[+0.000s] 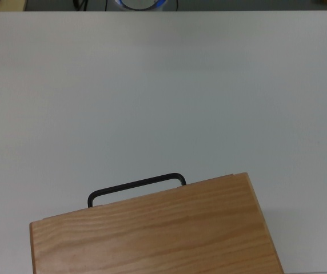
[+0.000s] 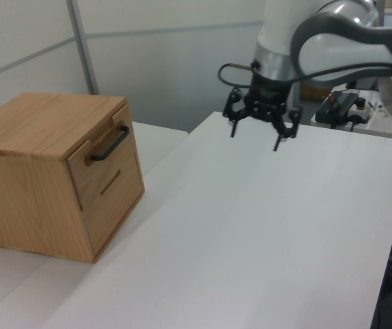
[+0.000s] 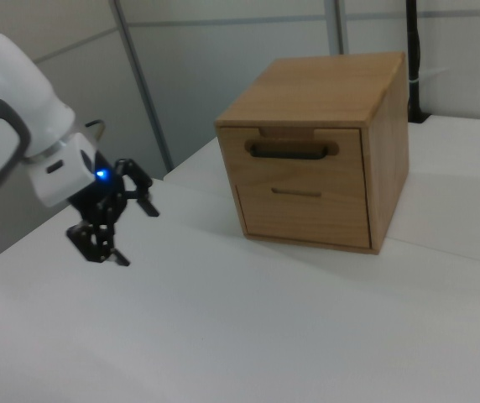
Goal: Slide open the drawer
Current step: 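Swing the gripper around toward the cabinet's upper drawer handle, then lower the gripper onto the black bar handle and close it, then pull the handle outward, sliding the upper drawer out of the cabinet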
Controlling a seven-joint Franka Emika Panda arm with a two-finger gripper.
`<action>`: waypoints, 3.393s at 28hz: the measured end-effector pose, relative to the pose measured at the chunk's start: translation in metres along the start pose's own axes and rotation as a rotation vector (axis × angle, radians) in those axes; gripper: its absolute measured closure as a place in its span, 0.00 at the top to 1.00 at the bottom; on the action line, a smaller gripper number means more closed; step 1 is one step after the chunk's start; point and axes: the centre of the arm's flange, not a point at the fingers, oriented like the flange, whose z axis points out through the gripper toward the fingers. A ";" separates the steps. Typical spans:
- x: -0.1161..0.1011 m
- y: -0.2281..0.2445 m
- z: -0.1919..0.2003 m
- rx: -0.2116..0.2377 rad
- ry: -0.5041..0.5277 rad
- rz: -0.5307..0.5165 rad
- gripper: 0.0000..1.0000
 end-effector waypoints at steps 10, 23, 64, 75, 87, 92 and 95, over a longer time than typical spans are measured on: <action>0.007 -0.060 0.049 0.184 0.003 0.037 1.00; 0.023 -0.146 0.083 0.377 -0.001 0.052 1.00; 0.023 -0.242 0.201 0.530 0.014 -0.004 0.59; 0.020 -0.246 0.193 0.544 0.033 -0.031 0.16; 0.021 -0.245 0.192 0.539 0.034 -0.026 0.16; 0.022 -0.242 0.185 0.484 0.034 -0.028 0.16; 0.024 -0.238 0.179 0.440 0.036 -0.033 0.16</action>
